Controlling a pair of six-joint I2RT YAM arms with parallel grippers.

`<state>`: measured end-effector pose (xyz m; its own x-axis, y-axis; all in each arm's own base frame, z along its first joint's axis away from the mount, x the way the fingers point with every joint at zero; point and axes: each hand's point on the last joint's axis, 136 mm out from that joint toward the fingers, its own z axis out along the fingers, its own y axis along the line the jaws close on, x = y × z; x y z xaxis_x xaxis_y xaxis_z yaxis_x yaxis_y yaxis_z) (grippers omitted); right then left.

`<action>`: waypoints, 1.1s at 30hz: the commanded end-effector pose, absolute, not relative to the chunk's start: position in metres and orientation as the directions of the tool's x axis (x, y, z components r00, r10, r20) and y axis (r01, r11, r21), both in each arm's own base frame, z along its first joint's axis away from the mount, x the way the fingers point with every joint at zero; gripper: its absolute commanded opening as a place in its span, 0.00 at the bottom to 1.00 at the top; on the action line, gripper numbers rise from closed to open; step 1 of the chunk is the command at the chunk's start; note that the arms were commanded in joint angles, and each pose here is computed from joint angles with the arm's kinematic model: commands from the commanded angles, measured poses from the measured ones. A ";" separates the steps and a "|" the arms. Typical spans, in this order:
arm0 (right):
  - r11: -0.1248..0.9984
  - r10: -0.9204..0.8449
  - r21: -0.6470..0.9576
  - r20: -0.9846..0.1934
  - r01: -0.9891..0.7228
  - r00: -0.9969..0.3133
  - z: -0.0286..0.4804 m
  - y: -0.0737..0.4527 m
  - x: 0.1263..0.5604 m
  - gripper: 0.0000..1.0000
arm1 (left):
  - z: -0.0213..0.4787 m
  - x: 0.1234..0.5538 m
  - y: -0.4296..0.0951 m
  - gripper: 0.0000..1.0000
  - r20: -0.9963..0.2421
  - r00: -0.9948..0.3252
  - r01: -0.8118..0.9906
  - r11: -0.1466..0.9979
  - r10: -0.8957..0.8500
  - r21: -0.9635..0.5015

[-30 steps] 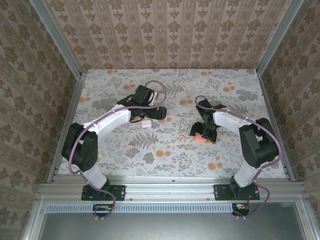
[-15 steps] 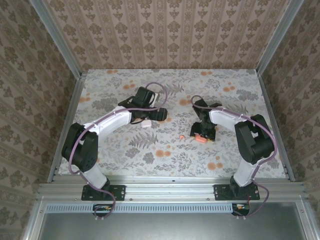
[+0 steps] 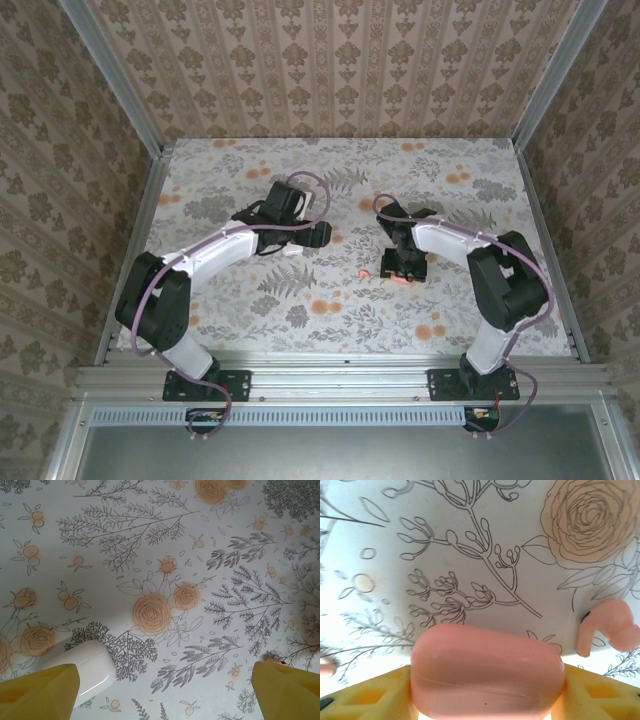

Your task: Insert wireless bluetooth earbuds into charging case

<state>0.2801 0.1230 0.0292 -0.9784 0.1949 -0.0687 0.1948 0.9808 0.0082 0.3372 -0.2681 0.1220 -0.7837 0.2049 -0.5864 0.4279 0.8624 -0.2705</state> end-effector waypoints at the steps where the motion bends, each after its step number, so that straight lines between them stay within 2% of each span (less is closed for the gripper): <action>1: 0.973 0.219 0.116 -0.169 0.201 -0.961 0.054 0.131 0.287 0.59 | 0.140 0.336 -0.278 0.89 -0.639 -0.754 0.448 0.831 0.152 -0.331; 7: 0.893 0.282 0.441 -0.387 0.093 -0.878 0.111 0.165 0.305 0.57 | 0.165 0.327 -0.305 0.84 -0.747 -0.654 0.599 0.684 0.118 -0.417; 12: 0.755 0.369 0.654 -0.484 -0.048 -0.794 0.167 0.191 0.315 0.56 | 0.200 0.312 -0.316 0.78 -0.907 -0.420 0.756 0.565 0.030 -0.331; 15: 0.697 0.383 0.709 -0.498 -0.110 -0.778 0.192 0.202 0.317 0.56 | 0.213 0.304 -0.318 0.77 -0.952 -0.305 0.810 0.527 0.005 -0.257; 19: 0.632 0.407 0.756 -0.510 -0.169 -0.758 0.219 0.212 0.319 0.55 | 0.218 0.297 -0.323 0.77 -0.973 -0.232 0.850 0.491 0.022 -0.191; 26: 0.590 0.447 0.779 -0.533 -0.210 -0.718 0.243 0.213 0.322 0.55 | 0.216 0.296 -0.324 0.77 -0.982 -0.191 0.863 0.478 0.012 -0.162; 33: 0.514 0.469 0.823 -0.507 -0.243 -0.723 0.256 0.224 0.327 0.55 | 0.227 0.297 -0.328 0.76 -0.985 -0.172 0.874 0.456 -0.029 -0.166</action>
